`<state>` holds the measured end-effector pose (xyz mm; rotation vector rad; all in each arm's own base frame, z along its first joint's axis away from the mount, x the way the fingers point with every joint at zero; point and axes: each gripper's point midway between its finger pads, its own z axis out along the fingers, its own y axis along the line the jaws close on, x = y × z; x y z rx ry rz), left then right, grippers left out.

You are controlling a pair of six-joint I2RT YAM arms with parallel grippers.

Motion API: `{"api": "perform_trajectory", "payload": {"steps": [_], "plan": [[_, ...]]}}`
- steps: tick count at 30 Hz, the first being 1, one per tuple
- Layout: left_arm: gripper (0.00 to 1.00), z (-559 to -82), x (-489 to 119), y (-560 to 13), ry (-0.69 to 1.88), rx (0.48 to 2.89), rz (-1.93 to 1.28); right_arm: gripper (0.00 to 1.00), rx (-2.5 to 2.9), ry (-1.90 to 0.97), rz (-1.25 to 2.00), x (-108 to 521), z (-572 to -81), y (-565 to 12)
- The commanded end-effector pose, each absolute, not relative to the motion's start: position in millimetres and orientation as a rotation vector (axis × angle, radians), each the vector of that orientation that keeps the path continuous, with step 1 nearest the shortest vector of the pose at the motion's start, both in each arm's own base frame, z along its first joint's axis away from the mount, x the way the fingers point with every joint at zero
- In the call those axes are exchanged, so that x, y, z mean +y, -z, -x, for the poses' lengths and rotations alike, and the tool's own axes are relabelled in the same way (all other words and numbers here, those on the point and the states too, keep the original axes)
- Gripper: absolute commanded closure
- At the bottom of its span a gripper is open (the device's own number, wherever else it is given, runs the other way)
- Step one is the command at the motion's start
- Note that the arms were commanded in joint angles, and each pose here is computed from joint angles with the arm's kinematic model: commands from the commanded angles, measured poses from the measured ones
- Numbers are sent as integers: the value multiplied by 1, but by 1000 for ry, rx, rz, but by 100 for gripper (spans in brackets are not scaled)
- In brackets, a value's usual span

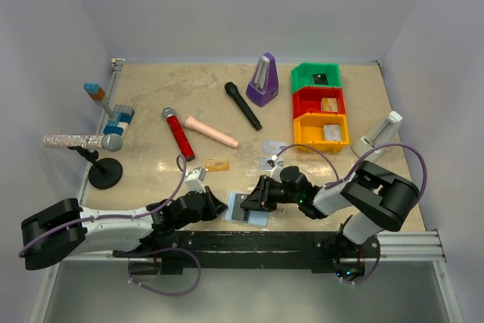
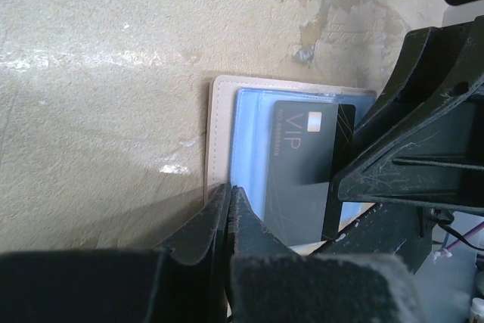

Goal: Take the credit cards out of the card holder
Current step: Remove the credit card from the card holder.

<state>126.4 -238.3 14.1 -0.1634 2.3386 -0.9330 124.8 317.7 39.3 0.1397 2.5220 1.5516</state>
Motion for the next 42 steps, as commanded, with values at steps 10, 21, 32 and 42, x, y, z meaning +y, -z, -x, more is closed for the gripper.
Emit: {"api": "perform_trajectory", "payload": {"steps": [10, 21, 32, 42], "plan": [[100, -107, -205, 30, 741, 2487, 120, 78, 2425, -1616, -86, 320, -130, -59], [100, -106, -203, 31, 734, 2491, 121, 88, 2410, -1612, -89, 315, -131, -63], [100, -106, -201, 33, 718, 2496, 115, 88, 2406, -1594, -94, 308, -133, -65], [100, -106, -201, 32, 718, 2496, 115, 98, 2407, -1572, -93, 303, -135, -66]]}}
